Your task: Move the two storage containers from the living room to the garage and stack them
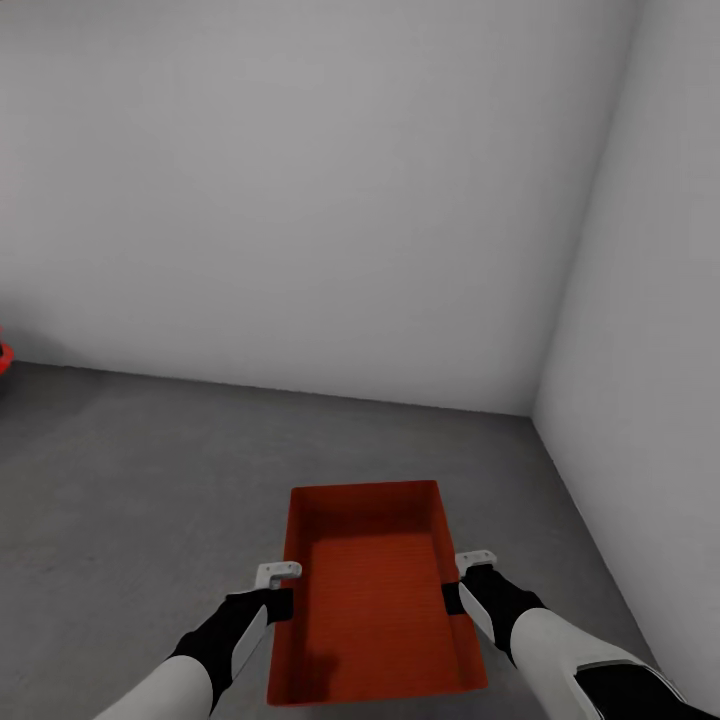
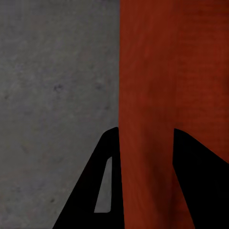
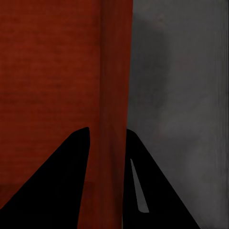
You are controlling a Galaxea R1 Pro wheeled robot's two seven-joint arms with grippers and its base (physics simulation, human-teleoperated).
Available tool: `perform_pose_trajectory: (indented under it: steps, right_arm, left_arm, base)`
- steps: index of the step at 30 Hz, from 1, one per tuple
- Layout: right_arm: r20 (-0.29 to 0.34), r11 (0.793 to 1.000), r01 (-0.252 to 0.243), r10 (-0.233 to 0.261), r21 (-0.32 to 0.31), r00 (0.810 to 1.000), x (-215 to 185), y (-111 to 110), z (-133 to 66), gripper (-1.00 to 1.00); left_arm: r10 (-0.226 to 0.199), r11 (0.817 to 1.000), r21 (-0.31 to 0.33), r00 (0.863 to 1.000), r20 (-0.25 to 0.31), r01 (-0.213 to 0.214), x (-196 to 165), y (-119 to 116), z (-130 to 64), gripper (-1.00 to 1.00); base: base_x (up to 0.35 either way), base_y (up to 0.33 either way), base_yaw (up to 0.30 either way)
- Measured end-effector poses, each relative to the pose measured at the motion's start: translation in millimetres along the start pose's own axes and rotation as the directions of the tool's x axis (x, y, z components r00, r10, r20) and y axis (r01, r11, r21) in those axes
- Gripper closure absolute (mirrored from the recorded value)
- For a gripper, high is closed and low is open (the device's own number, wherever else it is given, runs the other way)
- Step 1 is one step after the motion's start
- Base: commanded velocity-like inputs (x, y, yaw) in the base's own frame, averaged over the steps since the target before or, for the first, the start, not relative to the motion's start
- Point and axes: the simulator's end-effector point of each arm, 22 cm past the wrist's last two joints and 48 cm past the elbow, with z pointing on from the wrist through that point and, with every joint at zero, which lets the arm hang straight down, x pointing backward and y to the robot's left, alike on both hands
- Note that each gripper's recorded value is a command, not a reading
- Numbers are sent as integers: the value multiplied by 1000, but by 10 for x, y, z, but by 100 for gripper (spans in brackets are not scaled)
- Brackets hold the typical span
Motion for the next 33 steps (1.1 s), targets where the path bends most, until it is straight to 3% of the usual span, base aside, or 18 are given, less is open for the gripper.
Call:
perform_pose_trajectory:
  steps: [17, 33]
  right_arm:
    - [0, 1000, 0, 0, 0, 1000, 0, 0, 1, 100]
    - [-7, 1000, 1, -1, -1, 1000, 29, 6, 27, 100]
  left_arm:
    - [0, 1000, 0, 1000, 0, 0, -2, 0, 1, 100]
    - [-2, 1000, -1, 1000, -8, 2, 36, 5, 23, 100]
  base:
    - [126, 0, -270]
    - [10, 0, -269]
